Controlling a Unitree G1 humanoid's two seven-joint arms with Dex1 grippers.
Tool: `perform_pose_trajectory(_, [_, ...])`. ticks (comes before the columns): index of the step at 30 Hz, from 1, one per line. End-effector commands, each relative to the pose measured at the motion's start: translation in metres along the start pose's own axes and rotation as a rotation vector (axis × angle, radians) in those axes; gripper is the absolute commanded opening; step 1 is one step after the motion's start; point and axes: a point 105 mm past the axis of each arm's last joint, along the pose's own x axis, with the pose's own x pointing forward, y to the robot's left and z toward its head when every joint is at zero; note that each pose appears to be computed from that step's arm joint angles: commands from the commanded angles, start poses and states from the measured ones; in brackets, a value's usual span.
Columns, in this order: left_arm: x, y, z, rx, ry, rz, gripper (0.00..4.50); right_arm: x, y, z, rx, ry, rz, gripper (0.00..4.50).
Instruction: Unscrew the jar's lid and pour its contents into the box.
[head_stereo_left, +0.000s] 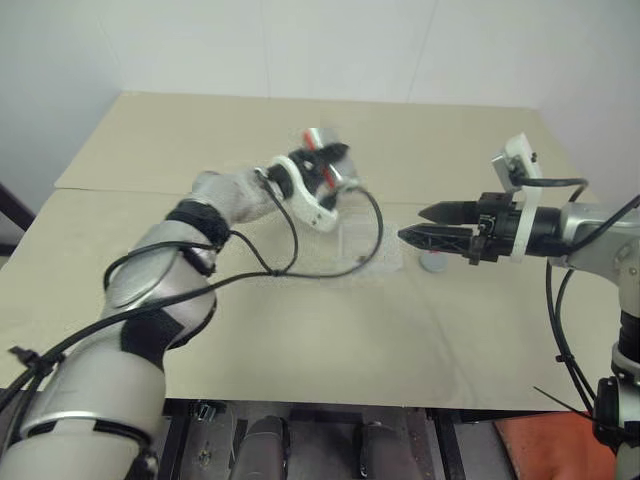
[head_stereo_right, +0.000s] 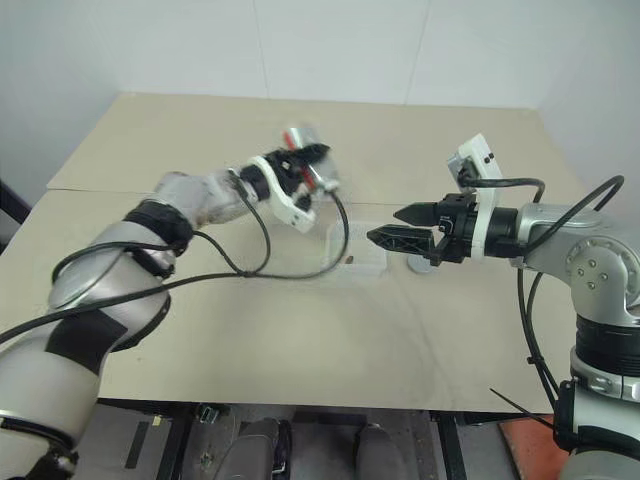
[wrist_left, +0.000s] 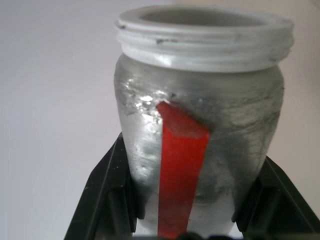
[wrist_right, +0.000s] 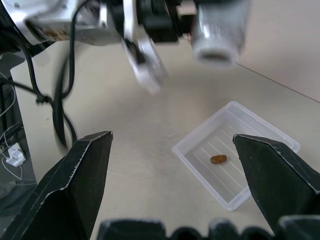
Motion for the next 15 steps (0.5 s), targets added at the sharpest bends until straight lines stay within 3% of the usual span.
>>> perform_pose_trajectory(1, [-0.013,0.005,-0.015,-0.369,0.051,0.000,1.98,-0.005,0.000,0.011,-0.047,-0.057,-0.006,4.48])
perform_pose_trajectory(7, [-0.037,-0.019,-0.023,-1.125,0.079,-0.030,1.98,-0.001,-0.005,0.011,-0.169,-0.061,-0.028,4.48])
perform_pose_trajectory(15, [-0.075,-0.037,-0.005,-1.604,0.104,0.002,1.98,-0.002,-0.010,0.005,-0.261,-0.042,-0.014,4.48])
